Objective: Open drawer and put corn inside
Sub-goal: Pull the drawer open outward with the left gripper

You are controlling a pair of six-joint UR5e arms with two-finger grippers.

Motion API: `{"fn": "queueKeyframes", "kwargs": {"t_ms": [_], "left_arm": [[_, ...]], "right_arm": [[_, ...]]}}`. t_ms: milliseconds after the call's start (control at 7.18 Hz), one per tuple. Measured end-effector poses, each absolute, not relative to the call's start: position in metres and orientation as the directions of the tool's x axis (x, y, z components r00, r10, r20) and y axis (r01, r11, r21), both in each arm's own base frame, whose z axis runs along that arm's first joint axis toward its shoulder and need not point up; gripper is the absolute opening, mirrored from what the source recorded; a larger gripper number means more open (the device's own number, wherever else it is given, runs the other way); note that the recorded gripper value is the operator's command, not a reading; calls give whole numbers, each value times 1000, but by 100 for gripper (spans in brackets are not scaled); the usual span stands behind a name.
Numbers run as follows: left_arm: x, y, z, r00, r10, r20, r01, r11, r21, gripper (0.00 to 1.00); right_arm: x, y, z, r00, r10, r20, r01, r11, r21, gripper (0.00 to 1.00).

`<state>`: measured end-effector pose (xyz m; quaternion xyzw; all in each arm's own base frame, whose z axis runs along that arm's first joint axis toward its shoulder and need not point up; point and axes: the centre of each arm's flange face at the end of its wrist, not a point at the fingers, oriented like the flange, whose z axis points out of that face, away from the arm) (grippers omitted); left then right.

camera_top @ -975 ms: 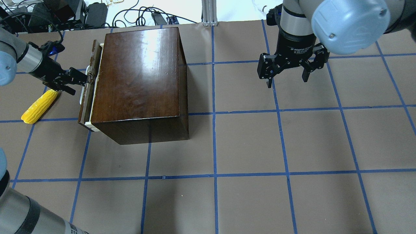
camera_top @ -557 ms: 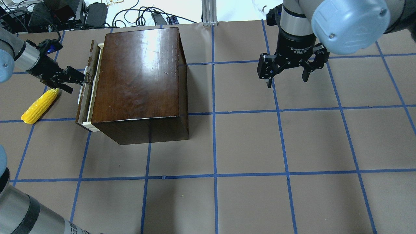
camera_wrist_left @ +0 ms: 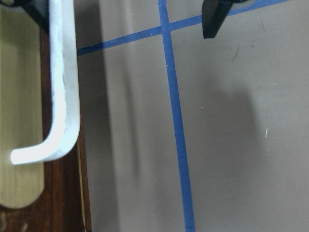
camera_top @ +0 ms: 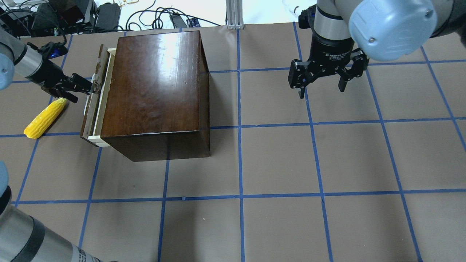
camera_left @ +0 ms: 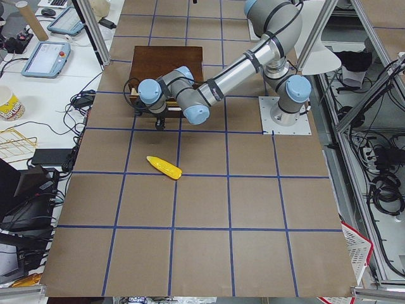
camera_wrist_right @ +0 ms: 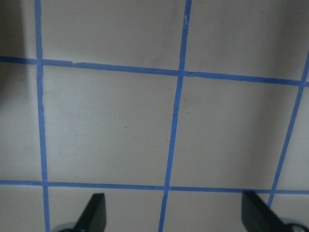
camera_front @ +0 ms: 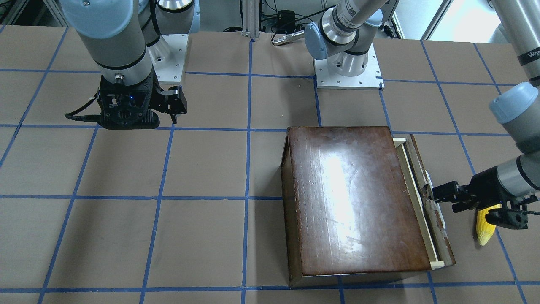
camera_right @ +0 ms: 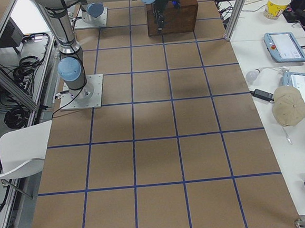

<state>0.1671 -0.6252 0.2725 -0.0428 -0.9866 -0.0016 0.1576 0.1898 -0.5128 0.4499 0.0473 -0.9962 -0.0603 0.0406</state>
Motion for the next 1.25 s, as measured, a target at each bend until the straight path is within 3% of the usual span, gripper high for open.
{"fn": "queueKeyframes", "kwargs": {"t_ms": [1254], "left_arm": [[197,-621,270,-958,52,281,56,998,6,100]], "right_arm": [[190,-513,450,-992,-99,75,-89,988,124,100]]}}
